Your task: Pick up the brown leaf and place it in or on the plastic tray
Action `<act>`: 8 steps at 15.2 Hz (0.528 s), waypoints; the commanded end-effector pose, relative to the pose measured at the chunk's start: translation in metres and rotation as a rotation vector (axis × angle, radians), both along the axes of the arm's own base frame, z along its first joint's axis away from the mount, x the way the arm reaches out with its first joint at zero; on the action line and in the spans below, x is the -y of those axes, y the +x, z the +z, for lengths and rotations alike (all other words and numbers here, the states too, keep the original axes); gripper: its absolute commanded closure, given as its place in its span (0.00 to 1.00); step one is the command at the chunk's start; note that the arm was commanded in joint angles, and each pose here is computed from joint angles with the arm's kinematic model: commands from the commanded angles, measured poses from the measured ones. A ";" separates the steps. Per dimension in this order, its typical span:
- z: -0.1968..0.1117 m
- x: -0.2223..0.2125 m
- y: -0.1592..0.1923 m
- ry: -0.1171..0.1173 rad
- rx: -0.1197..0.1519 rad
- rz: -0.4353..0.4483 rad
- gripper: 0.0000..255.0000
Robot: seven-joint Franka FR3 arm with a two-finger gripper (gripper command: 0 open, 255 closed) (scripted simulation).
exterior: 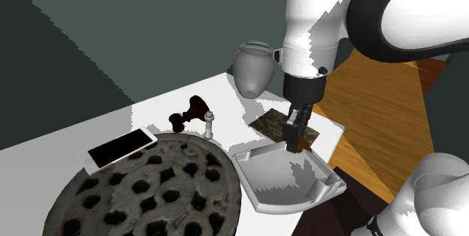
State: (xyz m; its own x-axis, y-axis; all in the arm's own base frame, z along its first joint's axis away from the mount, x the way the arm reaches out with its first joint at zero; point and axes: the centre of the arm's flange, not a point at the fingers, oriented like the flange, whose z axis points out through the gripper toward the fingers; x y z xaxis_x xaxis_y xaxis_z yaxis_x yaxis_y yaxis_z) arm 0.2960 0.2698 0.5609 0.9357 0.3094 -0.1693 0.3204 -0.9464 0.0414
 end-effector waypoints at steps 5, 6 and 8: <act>-0.036 0.001 -0.001 0.000 0.000 0.000 1.00; -0.036 0.001 -0.001 0.000 0.000 0.000 1.00; -0.036 0.001 -0.001 0.000 0.000 0.000 1.00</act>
